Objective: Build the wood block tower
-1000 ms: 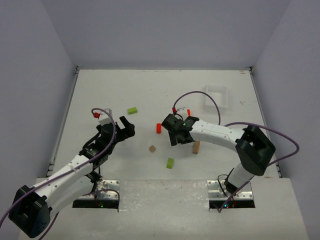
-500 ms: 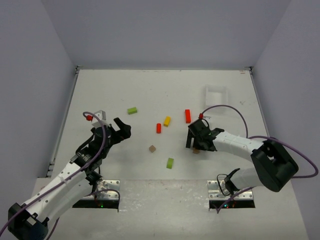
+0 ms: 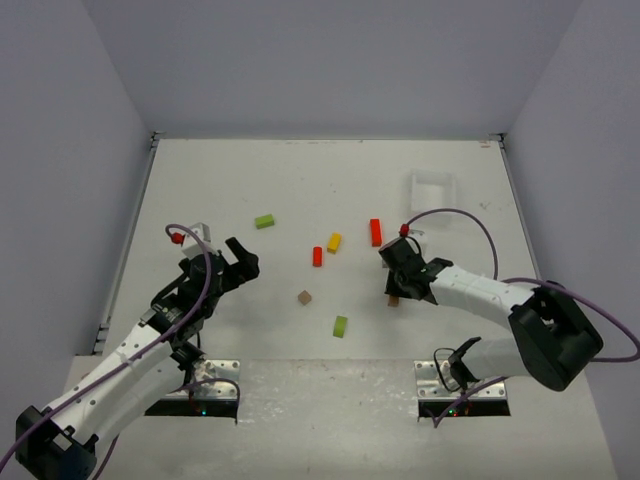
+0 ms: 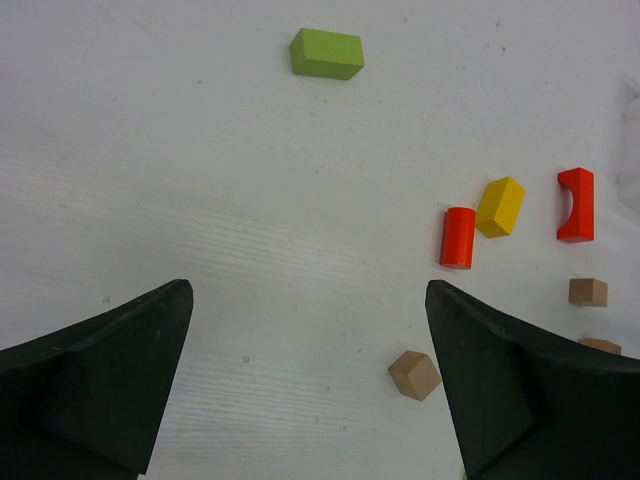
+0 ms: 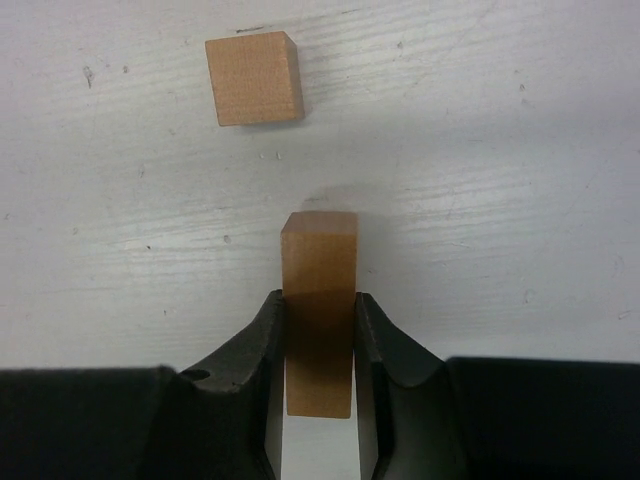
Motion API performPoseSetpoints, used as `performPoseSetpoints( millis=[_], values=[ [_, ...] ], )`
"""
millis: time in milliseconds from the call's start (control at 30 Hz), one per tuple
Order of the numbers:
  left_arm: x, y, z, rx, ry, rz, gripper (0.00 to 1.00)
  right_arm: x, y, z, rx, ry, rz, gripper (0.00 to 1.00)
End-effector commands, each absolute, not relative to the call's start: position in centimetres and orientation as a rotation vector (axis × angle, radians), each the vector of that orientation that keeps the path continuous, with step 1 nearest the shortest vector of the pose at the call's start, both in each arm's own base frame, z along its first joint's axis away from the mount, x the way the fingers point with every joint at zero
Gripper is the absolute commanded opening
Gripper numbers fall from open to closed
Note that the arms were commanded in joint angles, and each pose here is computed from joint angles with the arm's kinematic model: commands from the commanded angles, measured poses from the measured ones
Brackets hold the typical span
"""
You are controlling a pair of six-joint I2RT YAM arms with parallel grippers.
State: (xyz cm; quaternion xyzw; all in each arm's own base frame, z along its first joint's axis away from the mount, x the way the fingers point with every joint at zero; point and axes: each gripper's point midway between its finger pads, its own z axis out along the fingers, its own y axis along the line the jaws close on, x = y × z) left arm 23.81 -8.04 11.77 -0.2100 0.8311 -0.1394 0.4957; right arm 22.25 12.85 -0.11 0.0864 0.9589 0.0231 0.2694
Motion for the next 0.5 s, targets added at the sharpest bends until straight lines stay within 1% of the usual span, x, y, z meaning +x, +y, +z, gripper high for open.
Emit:
performPoseSetpoints(
  millis=[0,67,100,200,267,367,467],
  values=[
    [24.5,-7.9,13.9,-0.543,1.95,-0.36,1.0,23.0,12.4,1.2,0.225,2.525,0.054,0.11],
    [24.5,-7.9,13.8,-0.546,1.95,-0.359,1.0,23.1,12.9,1.8,0.189,2.518,0.087,0.08],
    [24.6,-7.8,13.9,-0.546,1.947,-0.358,1.0,23.5,13.3,2.4,0.161,2.502,0.11,0.08],
    [24.8,-7.9,14.1,-0.543,1.936,-0.363,1.0,25.3,14.5,5.5,0.056,2.412,0.172,0.1],
    [24.9,-8.0,14.3,-0.54,1.931,-0.365,1.0,26.6,14.4,6.9,0.01,2.368,0.132,0.11],
    [25.1,-7.9,14.7,-0.531,1.916,-0.36,1.0,31.4,13.9,10.5,0.03,2.299,0.113,0.11],
    [25.3,-7.8,14.9,-0.527,1.908,-0.351,1.0,34.7,14.0,11.4,-0.028,2.293,0.135,0.1]
  ],
)
